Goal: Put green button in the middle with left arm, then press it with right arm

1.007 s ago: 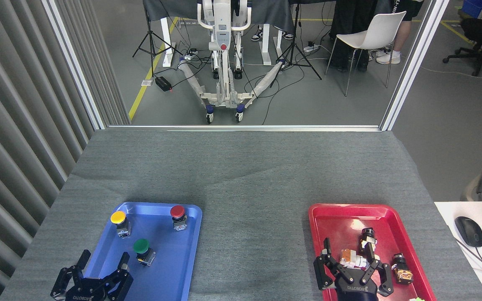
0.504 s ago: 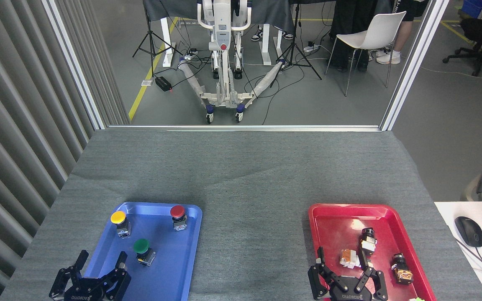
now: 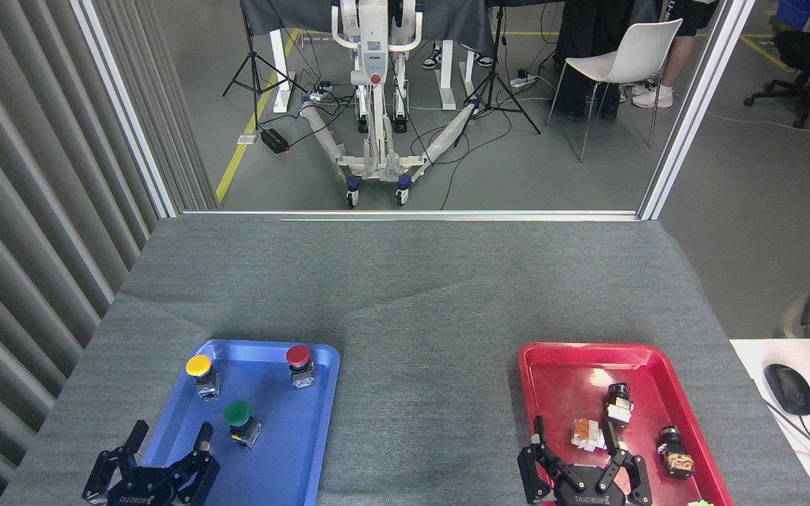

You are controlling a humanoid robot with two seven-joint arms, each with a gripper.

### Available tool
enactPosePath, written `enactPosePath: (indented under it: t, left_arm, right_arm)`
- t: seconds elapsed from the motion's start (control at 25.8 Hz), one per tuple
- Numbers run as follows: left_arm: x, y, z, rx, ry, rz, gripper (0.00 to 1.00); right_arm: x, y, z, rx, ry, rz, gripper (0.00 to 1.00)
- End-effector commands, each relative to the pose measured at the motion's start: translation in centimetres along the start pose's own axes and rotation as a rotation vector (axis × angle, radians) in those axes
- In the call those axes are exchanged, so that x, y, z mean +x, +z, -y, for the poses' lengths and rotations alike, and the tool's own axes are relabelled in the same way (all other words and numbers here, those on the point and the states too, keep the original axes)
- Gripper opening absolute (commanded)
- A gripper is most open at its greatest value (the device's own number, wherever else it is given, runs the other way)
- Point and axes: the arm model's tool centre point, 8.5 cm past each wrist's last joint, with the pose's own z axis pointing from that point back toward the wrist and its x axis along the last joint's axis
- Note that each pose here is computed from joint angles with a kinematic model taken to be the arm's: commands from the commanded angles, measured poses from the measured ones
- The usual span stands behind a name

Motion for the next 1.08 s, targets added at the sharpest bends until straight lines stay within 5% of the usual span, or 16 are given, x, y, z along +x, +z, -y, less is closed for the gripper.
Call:
enactPosePath:
  t: [0.0,1.05]
  left_arm:
    - [-0.01,-0.01,-0.01,0.0,0.0,0.0,1.0]
    - [0.11,-0.02,0.04,0.001,0.004,-0.002,1.0]
  right_arm:
    - [0.03,-0.04,0.06,-0.004,-0.001,0.001,1.0]
    - [0.02,0.05,-0.43,0.041,0.023,-0.001,1.0]
